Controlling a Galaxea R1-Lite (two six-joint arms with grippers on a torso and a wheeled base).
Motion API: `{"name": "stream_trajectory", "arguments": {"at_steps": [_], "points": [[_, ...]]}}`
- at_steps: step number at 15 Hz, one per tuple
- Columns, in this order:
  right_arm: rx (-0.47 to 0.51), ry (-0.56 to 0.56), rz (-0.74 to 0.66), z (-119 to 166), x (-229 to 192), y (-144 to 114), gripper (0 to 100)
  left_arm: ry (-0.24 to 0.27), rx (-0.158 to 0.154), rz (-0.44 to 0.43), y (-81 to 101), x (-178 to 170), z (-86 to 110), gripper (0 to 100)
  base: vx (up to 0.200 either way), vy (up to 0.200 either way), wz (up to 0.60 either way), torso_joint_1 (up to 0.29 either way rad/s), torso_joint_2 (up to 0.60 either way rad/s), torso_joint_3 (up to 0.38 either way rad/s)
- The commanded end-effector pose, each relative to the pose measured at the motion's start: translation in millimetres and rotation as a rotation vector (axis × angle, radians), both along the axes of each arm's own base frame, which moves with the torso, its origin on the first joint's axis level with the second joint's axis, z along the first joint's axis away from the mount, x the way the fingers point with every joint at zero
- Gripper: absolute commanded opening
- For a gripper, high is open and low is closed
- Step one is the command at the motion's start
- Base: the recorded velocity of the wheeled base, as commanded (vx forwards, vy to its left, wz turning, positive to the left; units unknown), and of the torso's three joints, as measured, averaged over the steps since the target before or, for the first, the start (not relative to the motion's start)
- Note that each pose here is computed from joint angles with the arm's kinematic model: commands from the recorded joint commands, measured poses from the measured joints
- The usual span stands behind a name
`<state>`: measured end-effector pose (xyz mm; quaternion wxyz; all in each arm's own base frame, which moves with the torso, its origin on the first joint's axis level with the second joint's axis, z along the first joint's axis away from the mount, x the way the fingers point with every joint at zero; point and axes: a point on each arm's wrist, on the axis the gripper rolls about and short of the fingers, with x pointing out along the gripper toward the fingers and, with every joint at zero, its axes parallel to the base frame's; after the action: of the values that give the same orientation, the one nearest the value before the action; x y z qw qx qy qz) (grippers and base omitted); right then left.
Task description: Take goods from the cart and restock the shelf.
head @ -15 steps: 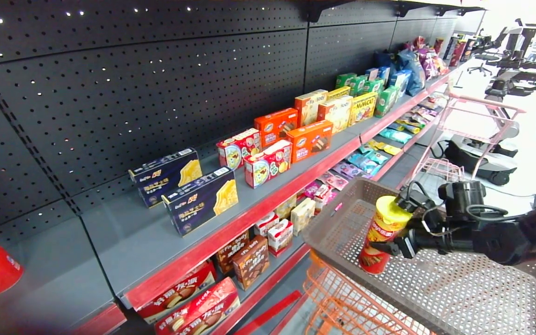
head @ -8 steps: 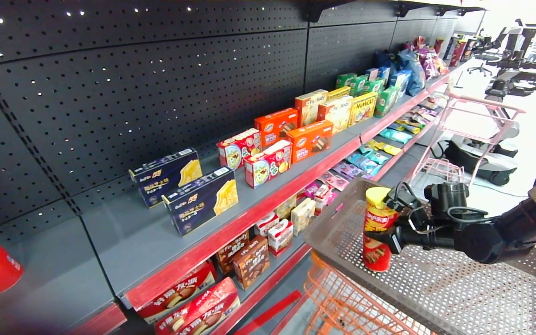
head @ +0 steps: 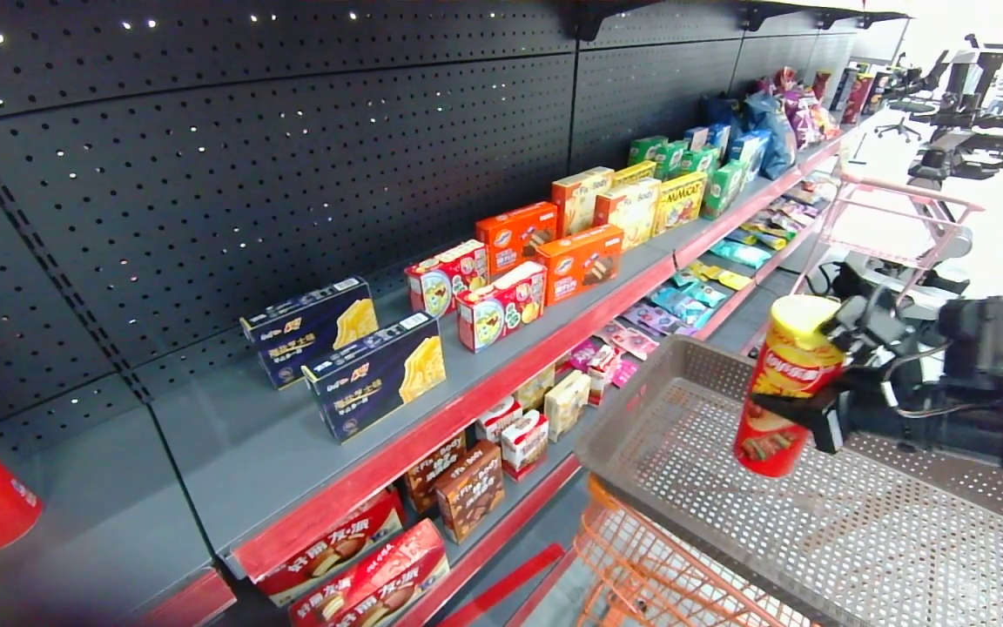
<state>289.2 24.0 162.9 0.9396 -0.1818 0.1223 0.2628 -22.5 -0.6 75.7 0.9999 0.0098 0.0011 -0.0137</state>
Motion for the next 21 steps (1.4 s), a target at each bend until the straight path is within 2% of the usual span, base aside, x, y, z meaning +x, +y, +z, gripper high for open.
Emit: {"name": "stream_trajectory", "arguments": {"at_steps": [1, 2, 3, 6, 9, 11, 12, 14, 19, 21], "points": [[0.030, -0.259, -0.111, 61, -95, -19, 0, 0.001, 0.000, 0.000, 0.0, 0, 0.0, 100, 0.000, 0.000, 0.00, 0.000, 0.00, 0.000], [0.016, -0.312, -0.193, 69, -112, -22, 0, 0.001, 0.000, 0.000, 0.0, 0, 0.0, 100, 0.000, 0.000, 0.00, 0.000, 0.00, 0.000], [0.002, -0.376, -0.343, 78, -135, -25, 0, 0.001, 0.000, 0.000, 0.0, 0, 0.0, 100, 0.000, 0.000, 0.00, 0.000, 0.00, 0.000], [0.035, -0.465, -0.617, 95, -156, -28, 0, 0.001, 0.000, 0.000, 0.0, 0, 0.0, 100, 0.000, 0.000, 0.00, 0.000, 0.00, 0.000], [0.065, -0.436, -0.748, 87, -180, -33, 0, 0.001, 0.000, 0.000, 0.0, 0, 0.0, 100, 0.000, 0.000, 0.00, 0.000, 0.00, 0.000], [0.061, -0.408, -0.785, 78, -190, -36, 0, 0.001, 0.000, 0.001, 0.0, 0, 0.0, 100, 0.000, 0.000, 0.00, 0.000, 0.00, 0.000], [0.026, -0.372, -0.865, 71, -208, -41, 0, 0.001, 0.000, 0.000, 0.0, 0, 0.0, 100, 0.000, 0.000, 0.00, 0.000, 0.00, 0.000], [0.031, -0.356, -0.865, 68, -213, -41, 0, 0.001, 0.000, 0.000, 0.0, 0, 0.0, 100, 0.000, 0.000, 0.00, 0.000, 0.00, 0.000], [0.081, -0.420, -0.637, 92, -211, -34, 0, 0.001, 0.000, 0.000, 0.0, 0, 0.0, 100, 0.000, 0.000, 0.00, 0.000, 0.00, 0.000], [0.085, -0.423, -0.606, 94, -212, -34, 0, 0.001, 0.000, 0.000, 0.0, 0, 0.0, 100, 0.000, 0.000, 0.00, 0.000, 0.00, 0.000]]}}
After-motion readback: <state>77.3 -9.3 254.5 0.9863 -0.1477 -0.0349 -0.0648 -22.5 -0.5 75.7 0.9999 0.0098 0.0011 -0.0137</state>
